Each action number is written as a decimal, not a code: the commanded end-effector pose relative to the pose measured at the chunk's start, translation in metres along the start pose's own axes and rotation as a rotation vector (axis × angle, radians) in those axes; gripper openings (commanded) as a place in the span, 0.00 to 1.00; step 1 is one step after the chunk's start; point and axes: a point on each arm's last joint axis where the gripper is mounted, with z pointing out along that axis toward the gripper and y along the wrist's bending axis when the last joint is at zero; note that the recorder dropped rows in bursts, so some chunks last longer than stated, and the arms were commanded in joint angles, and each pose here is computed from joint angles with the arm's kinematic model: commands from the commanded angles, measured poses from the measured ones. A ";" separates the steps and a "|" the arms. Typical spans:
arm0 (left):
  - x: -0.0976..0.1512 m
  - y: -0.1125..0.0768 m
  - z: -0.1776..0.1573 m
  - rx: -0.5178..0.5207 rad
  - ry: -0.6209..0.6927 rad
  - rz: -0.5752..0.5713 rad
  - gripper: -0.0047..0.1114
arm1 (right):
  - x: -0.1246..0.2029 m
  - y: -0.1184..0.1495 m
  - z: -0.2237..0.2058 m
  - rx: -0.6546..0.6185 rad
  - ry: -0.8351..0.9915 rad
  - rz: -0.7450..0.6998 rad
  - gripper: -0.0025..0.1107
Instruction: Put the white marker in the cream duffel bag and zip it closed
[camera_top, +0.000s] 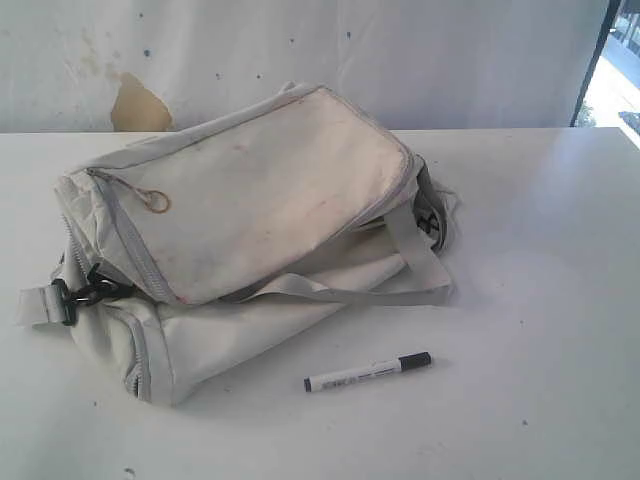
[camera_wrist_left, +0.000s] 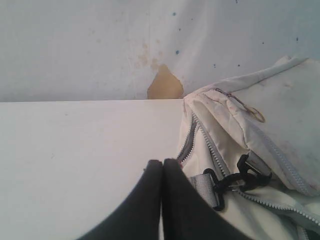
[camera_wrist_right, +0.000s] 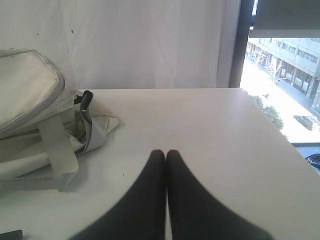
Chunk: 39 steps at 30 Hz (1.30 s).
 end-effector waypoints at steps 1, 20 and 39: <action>0.001 0.000 0.000 0.005 0.000 -0.002 0.04 | 0.000 0.000 0.000 -0.002 -0.013 0.001 0.02; 0.001 0.000 0.000 0.005 -0.004 -0.002 0.04 | -0.001 0.000 0.000 -0.002 -0.015 0.000 0.02; -0.103 0.002 -0.041 0.019 -0.302 -0.119 0.04 | -0.075 -0.003 -0.024 -0.001 -0.242 0.078 0.02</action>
